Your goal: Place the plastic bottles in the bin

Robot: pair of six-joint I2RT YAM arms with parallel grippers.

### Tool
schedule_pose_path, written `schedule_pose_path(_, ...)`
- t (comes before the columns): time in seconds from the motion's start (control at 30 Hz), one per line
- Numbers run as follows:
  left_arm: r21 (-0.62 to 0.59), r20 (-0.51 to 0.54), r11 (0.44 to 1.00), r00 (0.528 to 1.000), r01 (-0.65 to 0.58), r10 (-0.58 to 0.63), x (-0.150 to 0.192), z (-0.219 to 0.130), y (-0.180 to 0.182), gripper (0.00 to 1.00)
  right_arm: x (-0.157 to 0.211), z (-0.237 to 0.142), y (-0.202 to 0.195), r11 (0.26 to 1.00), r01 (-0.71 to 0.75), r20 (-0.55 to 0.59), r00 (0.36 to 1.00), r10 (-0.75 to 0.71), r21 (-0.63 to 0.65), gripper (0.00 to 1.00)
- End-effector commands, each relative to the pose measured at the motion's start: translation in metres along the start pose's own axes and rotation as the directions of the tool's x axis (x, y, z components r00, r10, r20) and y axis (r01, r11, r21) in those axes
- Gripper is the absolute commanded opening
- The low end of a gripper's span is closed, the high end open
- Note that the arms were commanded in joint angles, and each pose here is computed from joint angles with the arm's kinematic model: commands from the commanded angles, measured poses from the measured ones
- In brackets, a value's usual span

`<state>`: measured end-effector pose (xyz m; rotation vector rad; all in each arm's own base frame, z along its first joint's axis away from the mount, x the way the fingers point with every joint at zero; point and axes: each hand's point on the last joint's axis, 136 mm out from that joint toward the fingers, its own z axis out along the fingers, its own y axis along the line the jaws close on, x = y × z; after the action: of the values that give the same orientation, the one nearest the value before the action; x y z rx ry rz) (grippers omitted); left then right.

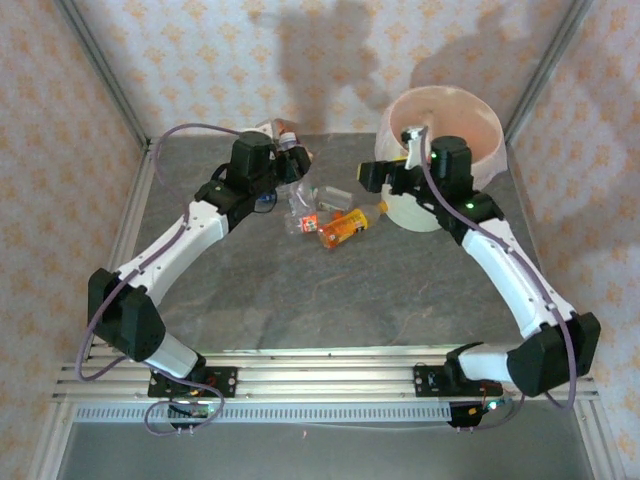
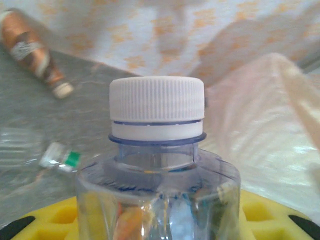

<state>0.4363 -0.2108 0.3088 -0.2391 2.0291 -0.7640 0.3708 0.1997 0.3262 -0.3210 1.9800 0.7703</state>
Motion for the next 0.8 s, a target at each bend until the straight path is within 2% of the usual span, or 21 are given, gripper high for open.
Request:
schedule_pose_path(0.0, 0.163, 0.057, 0.986, 0.998, -0.047, 0.038, -0.022, -0.018, -0.047, 0.31, -0.015, 0.003, 0.042, 0.980, -0.012, 0.037, 0.999, 0.020, -0.198, 0.99)
schedule_pose_path(0.07, 0.217, 0.072, 0.975, 0.997, -0.047, 0.032, -0.025, -0.023, -0.063, 0.32, -0.009, 0.009, 0.060, 0.956, -0.038, -0.007, 0.999, 0.038, -0.291, 0.99)
schedule_pose_path(0.27, 0.308, 0.094, 0.947, 0.993, -0.096, 0.070, -0.023, -0.034, -0.100, 0.32, 0.000, 0.023, 0.089, 0.917, -0.051, -0.050, 0.998, 0.034, -0.396, 0.99)
schedule_pose_path(0.37, 0.311, 0.095, 0.946, 0.993, -0.090, 0.063, -0.022, -0.032, -0.101, 0.32, 0.005, 0.024, 0.110, 0.860, -0.076, -0.089, 0.995, 0.035, -0.505, 0.99)
schedule_pose_path(0.57, 0.278, 0.108, 0.959, 0.994, -0.059, 0.030, -0.023, -0.021, -0.093, 0.32, 0.020, 0.021, 0.129, 0.809, -0.052, -0.108, 0.994, -0.014, -0.586, 0.99)
schedule_pose_path(0.63, 0.279, 0.108, 0.959, 0.994, -0.052, 0.022, -0.023, -0.019, -0.093, 0.33, 0.022, 0.020, 0.126, 0.820, -0.033, -0.094, 0.995, -0.025, -0.571, 0.99)
schedule_pose_path(0.77, 0.318, 0.088, 0.947, 0.996, -0.040, 0.013, -0.022, -0.015, -0.102, 0.33, 0.023, 0.033, 0.105, 0.887, -0.065, -0.093, 0.995, 0.025, -0.457, 0.99)
